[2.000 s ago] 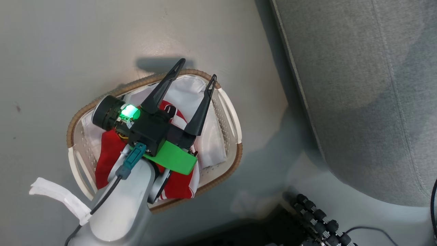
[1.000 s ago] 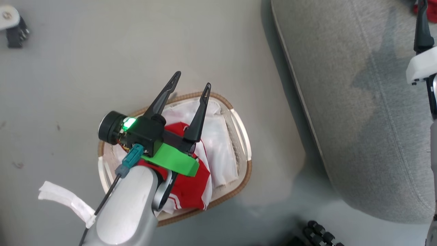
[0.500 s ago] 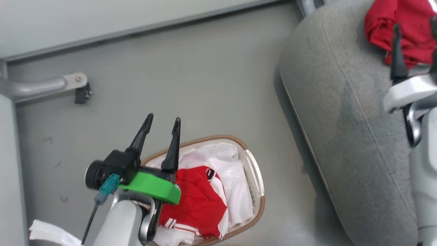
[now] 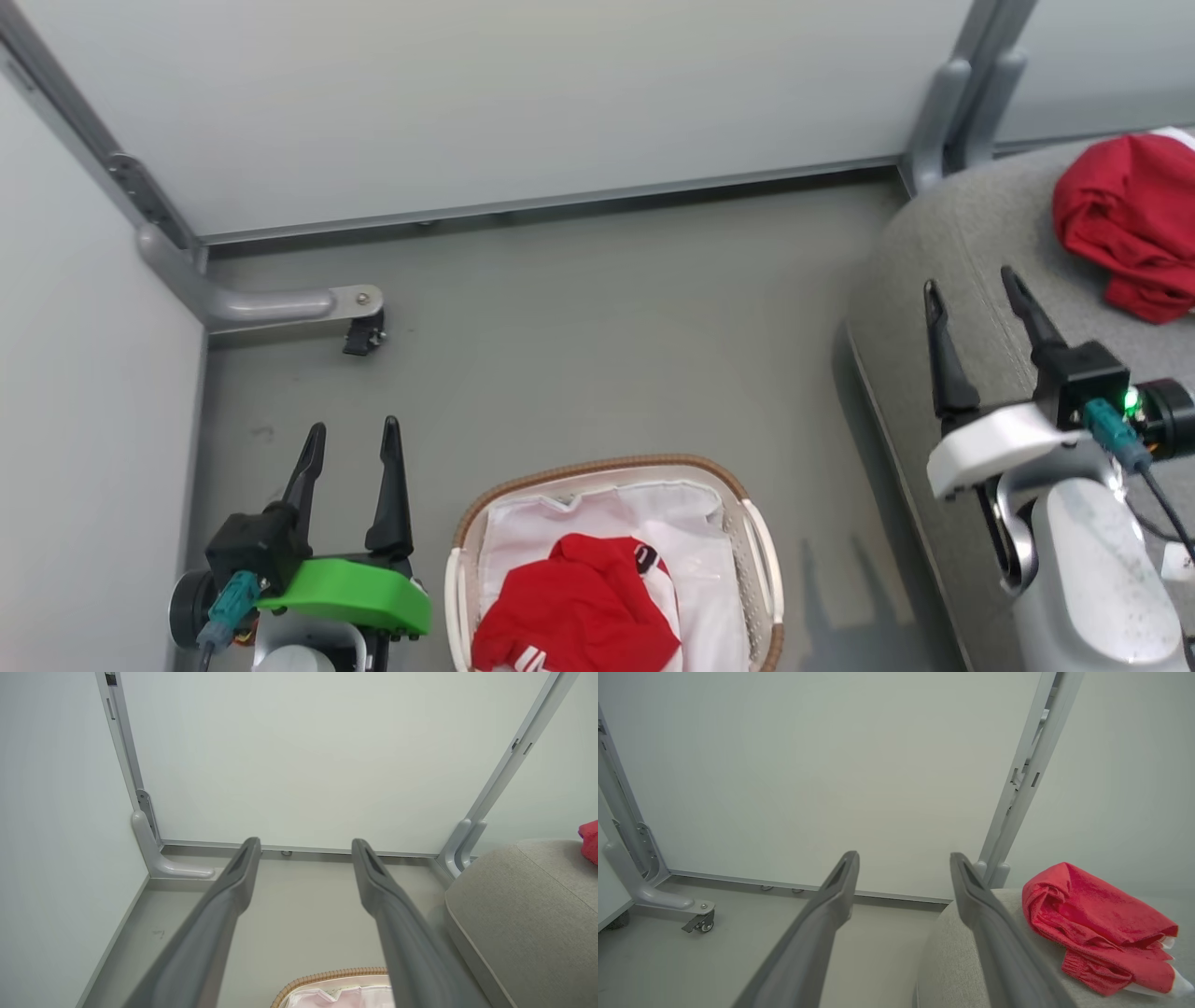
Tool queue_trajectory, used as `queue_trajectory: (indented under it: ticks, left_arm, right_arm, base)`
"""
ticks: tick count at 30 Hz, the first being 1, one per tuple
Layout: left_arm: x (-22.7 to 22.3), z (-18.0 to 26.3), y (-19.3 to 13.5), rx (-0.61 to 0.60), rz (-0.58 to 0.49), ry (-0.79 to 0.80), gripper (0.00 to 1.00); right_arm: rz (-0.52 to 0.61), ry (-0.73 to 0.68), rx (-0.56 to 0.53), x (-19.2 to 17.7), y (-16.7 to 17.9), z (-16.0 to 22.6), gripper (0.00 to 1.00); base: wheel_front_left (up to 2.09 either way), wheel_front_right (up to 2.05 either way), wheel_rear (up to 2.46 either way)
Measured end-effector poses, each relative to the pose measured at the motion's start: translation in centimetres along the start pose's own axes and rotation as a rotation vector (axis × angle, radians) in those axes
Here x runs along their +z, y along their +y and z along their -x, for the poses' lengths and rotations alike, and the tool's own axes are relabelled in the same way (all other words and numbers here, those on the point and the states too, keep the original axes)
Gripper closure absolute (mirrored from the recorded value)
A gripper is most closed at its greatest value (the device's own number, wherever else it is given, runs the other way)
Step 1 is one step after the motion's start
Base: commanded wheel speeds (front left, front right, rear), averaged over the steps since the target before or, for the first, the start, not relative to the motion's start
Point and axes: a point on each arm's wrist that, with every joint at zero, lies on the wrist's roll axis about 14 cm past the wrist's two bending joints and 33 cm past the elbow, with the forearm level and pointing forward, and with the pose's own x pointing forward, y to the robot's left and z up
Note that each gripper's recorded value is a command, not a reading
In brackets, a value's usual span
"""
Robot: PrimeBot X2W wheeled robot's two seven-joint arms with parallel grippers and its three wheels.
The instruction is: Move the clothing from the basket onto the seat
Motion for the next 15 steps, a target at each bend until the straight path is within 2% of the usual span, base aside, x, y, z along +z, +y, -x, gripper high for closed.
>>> queue_trajectory:
  ticks: [8, 15]
  left_arm:
    - [1.1, 3.1, 1.9, 0.071, -0.008, -0.034, 0.0]
    - [1.3, 4.9, 2.2, 0.097, 0.008, -0.046, 0.0]
  right_arm:
    - [-0.094, 0.004, 0.115, -0.1, 4.7, 2.7, 0.0]
    - [-0.178, 0.023, 0.106, -0.5, 5.0, 4.9, 0.0]
  base:
    - [0.0, 0.0, 0.0]
    - [0.0, 0.0, 0.0]
